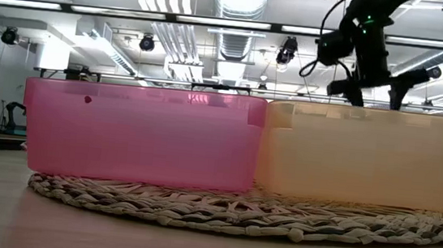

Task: Pick and place Granola Bars by type
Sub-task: Put the blue granola bar into the transparent bin

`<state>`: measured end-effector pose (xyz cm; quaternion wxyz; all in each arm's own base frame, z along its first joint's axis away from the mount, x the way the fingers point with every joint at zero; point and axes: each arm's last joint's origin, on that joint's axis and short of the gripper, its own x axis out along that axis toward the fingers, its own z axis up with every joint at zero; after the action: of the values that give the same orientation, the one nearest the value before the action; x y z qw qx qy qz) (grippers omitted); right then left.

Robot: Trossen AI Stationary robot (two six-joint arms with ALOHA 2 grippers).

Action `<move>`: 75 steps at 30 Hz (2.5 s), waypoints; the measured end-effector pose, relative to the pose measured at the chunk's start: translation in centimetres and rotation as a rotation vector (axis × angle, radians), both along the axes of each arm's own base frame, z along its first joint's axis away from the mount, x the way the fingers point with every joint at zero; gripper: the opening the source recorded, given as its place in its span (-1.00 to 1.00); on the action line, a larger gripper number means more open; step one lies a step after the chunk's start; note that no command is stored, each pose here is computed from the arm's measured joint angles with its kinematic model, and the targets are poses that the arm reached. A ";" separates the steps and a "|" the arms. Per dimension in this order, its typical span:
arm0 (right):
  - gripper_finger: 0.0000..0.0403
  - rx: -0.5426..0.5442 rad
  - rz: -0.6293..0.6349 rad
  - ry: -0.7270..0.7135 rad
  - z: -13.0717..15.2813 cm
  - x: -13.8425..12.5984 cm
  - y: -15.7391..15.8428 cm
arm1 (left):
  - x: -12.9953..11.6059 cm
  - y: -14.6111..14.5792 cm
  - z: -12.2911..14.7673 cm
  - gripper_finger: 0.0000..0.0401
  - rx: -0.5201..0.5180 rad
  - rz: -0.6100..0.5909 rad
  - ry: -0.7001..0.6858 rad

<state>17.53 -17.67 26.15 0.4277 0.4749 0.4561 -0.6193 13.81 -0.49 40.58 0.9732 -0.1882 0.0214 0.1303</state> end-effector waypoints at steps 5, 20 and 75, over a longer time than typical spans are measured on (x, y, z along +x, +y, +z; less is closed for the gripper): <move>0.46 0.077 0.051 -0.012 -1.1 -0.1 0.5 | 0.0 0.0 0.0 -0.98 -0.001 0.000 0.000; 0.39 -0.043 -0.043 -0.287 -4.9 0.9 -1.3 | 0.0 0.0 0.0 -0.98 -0.062 0.006 -0.016; 0.21 -0.004 -0.228 -0.252 -12.4 -0.9 -0.4 | 0.7 -0.1 -0.3 -0.98 -0.091 0.011 0.000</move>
<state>16.65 -18.04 13.70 0.4096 0.5967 0.3409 -0.6000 14.55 -0.57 40.28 0.9629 -0.2326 0.0264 0.1343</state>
